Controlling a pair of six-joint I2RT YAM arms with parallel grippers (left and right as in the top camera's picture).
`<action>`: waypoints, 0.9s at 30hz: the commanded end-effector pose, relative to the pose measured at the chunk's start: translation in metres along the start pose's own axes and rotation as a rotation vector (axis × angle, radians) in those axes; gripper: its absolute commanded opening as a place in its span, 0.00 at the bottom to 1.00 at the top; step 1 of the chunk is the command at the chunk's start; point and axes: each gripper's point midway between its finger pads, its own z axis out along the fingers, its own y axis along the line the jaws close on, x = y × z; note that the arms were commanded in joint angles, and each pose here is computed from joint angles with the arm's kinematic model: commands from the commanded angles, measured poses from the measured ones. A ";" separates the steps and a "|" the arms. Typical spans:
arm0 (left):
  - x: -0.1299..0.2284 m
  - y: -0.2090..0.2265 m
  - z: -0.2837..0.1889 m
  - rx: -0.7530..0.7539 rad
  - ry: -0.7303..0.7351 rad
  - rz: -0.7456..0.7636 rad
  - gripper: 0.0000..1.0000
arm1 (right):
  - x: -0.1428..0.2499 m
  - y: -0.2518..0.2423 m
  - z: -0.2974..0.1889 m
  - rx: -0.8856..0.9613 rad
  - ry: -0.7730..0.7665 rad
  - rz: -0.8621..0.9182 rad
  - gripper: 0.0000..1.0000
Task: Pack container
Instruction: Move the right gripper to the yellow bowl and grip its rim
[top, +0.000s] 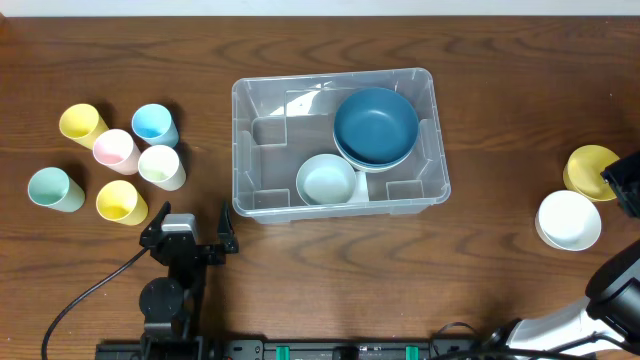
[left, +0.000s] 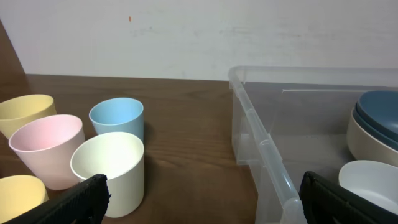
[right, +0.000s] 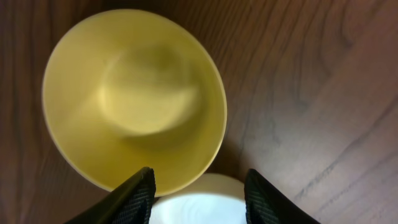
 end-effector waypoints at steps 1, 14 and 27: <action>0.016 0.002 0.001 -0.010 0.046 0.015 0.98 | 0.003 -0.009 0.007 0.032 -0.003 -0.005 0.48; 0.016 0.002 0.001 -0.010 0.046 0.015 0.98 | 0.008 -0.018 0.033 0.077 0.016 0.004 0.36; 0.016 0.002 0.001 -0.010 0.046 0.015 0.98 | 0.009 -0.018 0.055 0.081 0.036 0.004 0.20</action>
